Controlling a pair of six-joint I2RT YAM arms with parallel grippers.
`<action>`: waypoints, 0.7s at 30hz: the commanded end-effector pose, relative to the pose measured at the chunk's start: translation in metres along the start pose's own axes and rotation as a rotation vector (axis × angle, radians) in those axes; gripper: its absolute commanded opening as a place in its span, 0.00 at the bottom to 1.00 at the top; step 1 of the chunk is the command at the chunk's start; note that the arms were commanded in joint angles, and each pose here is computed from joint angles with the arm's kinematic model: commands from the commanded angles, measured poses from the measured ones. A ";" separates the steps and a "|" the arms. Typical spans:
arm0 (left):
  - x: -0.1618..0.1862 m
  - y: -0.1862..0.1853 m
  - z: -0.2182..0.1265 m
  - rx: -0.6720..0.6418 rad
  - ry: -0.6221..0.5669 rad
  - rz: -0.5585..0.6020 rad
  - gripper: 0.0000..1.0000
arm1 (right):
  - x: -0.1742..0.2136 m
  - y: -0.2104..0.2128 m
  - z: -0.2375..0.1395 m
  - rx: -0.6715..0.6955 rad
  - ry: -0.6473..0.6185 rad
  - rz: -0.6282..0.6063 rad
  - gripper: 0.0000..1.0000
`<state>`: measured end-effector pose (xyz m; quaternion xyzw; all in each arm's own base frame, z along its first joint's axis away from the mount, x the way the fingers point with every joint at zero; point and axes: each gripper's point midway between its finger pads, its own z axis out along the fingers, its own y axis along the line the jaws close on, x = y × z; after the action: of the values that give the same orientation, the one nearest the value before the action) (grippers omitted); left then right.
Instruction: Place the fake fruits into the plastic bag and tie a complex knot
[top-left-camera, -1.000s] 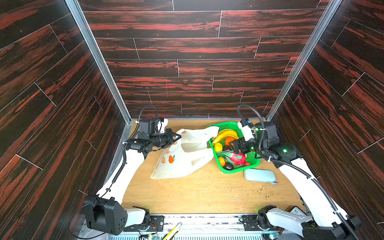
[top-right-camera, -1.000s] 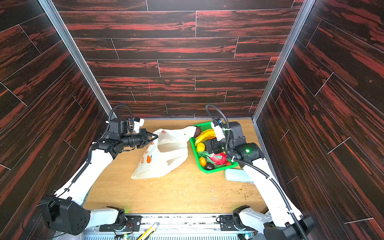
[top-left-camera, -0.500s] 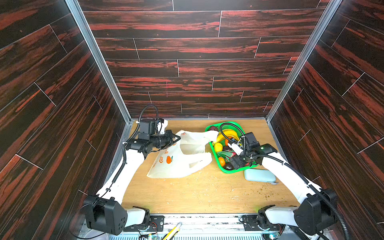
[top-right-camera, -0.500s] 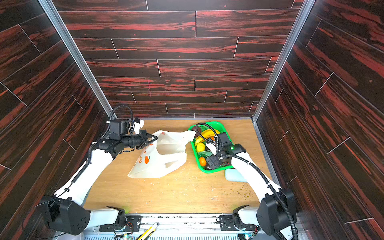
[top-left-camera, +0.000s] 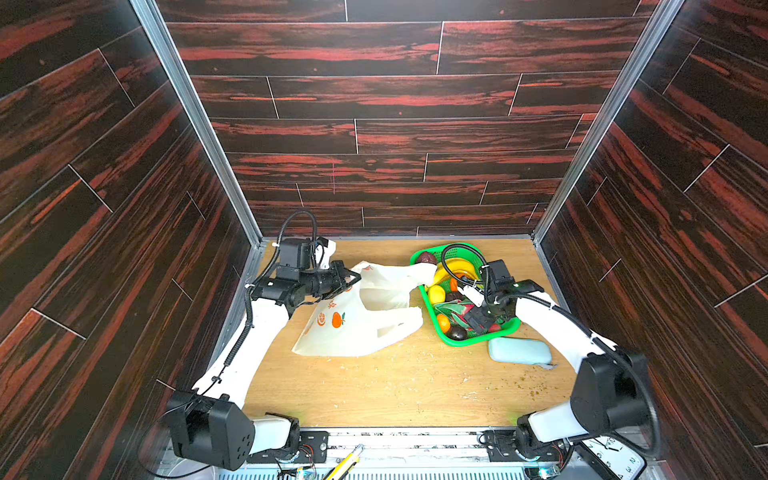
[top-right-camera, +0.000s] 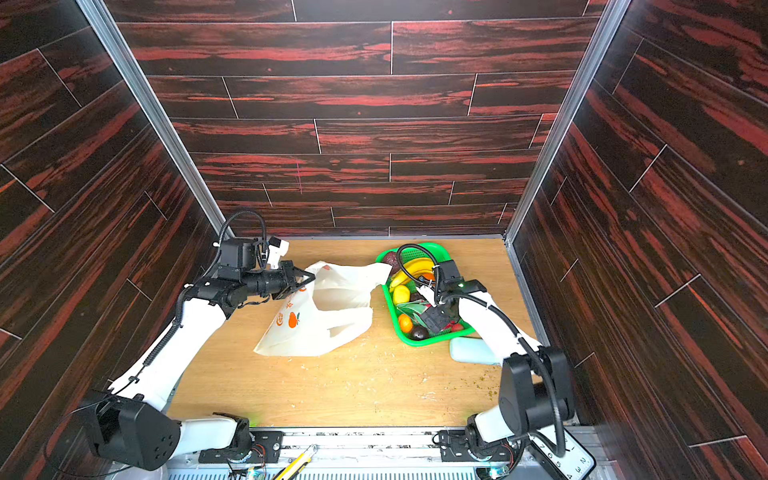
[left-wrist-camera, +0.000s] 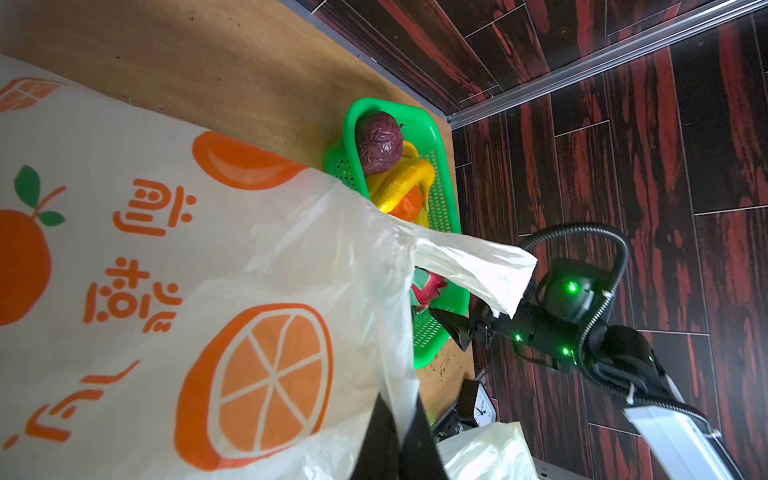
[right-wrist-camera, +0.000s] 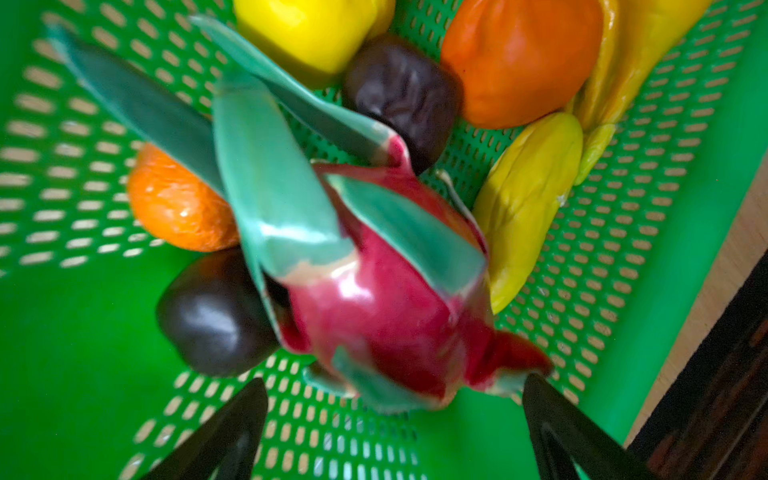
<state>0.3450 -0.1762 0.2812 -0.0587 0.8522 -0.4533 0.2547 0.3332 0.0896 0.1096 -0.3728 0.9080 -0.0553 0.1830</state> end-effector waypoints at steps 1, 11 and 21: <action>0.000 -0.007 -0.005 0.001 -0.007 0.025 0.00 | -0.009 -0.005 0.006 -0.007 -0.012 -0.058 0.97; -0.001 -0.003 -0.003 -0.007 0.001 0.023 0.00 | -0.013 0.000 0.029 -0.074 0.008 -0.090 0.97; -0.001 -0.003 -0.003 -0.014 0.005 0.026 0.00 | -0.003 0.018 0.044 -0.235 0.108 -0.036 0.97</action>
<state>0.3427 -0.1752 0.2780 -0.0556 0.8568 -0.4469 0.2510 0.3568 0.1033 0.0798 -0.4048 0.9038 -0.0062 0.1385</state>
